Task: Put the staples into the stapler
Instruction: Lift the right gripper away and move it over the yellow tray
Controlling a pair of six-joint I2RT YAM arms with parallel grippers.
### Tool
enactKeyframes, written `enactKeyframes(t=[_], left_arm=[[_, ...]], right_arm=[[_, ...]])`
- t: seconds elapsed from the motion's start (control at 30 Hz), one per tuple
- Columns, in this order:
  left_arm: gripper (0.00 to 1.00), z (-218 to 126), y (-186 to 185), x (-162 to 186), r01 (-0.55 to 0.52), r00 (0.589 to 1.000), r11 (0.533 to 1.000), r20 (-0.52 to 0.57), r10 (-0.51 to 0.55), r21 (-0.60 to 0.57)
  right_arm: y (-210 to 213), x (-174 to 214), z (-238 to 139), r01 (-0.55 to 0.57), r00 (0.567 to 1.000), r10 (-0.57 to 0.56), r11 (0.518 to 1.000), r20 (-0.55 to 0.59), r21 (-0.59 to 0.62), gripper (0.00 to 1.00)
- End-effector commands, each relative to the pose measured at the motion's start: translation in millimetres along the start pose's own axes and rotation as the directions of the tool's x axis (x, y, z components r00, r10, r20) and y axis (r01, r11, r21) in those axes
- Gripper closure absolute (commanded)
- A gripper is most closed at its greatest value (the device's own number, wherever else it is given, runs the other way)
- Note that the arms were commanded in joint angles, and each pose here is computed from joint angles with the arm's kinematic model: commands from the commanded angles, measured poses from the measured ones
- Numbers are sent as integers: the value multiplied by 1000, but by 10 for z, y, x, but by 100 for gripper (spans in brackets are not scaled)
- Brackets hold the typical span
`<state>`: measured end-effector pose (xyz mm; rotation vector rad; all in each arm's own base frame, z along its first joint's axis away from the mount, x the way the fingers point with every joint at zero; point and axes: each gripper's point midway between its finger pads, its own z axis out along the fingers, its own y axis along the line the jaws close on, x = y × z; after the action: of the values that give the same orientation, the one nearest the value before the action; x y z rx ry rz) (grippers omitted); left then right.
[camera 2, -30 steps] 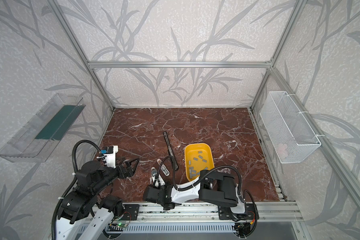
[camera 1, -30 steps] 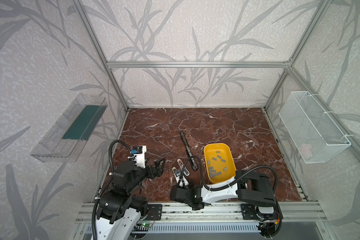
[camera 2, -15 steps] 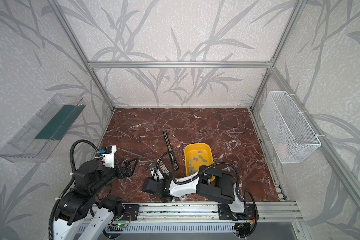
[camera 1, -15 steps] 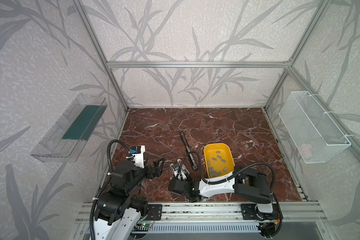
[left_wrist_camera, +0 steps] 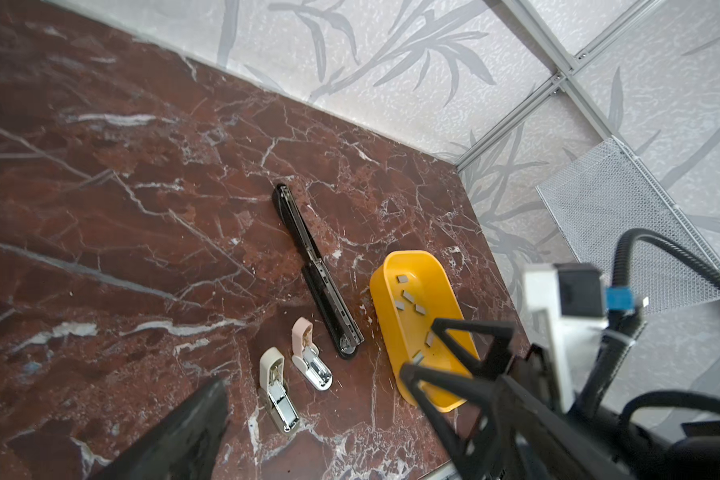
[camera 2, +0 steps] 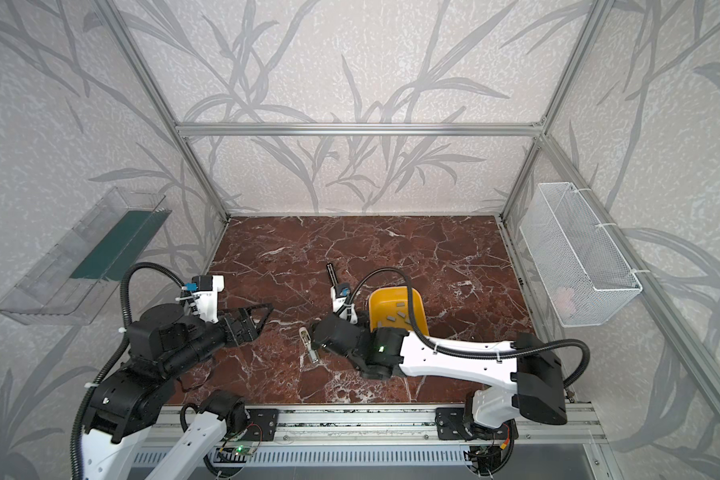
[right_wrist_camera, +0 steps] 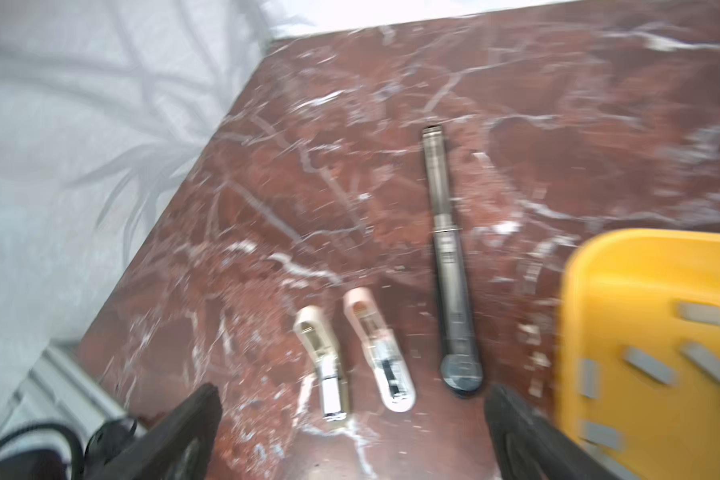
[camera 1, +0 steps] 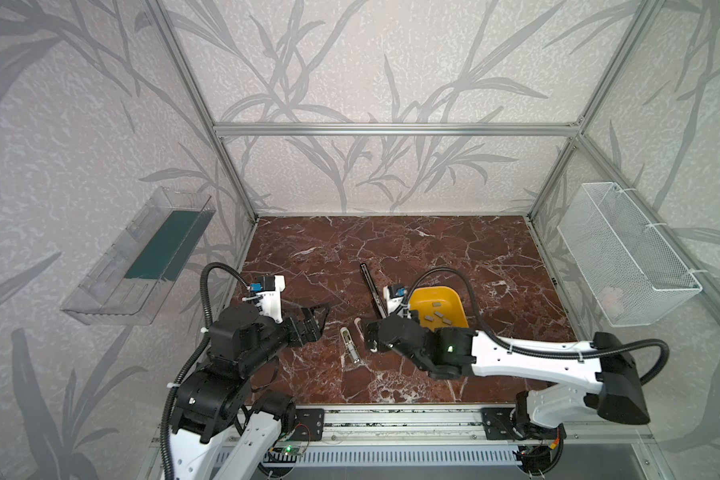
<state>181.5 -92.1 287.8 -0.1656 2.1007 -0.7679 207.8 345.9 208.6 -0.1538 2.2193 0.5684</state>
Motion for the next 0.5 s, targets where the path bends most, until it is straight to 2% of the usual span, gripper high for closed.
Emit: enactKeyframes(t=[0.0,0.03,0.1,0.13,0.23,0.27,0.33,0.4,0.47], left_arm=[[1,223,172,50,142,990,989,-6,-143,-50],[1,330,145,31,127,992,992,5,-127,-10],[1,477,85,-76,43,996,997,72,-47,63],[1,530,139,-132,-5,993,999,116,-1,44],[1,599,641,-173,75,983,978,182,-39,-195],[1,640,757,-162,90,980,966,193,-43,-241],[1,811,918,-119,68,976,961,219,-8,-267],[1,954,1024,-9,7,976,963,214,52,-269],[1,996,1187,81,-26,971,949,218,99,-315]], right_arm=[[-597,101,-155,69,997,-64,982,-36,176,1],[-630,19,-213,138,990,-140,977,4,165,1],[-806,-66,-316,150,984,-165,972,68,182,1],[-880,-68,-327,143,986,-154,978,60,154,1],[-1189,-89,-278,28,998,-33,994,46,109,1],[-1376,-140,-238,-25,998,17,990,58,136,1],[-1605,-214,-190,-61,996,46,981,82,185,1],[-1674,-304,-153,-39,994,14,973,108,230,3],[-1696,-368,-107,-36,993,4,963,118,268,15]])
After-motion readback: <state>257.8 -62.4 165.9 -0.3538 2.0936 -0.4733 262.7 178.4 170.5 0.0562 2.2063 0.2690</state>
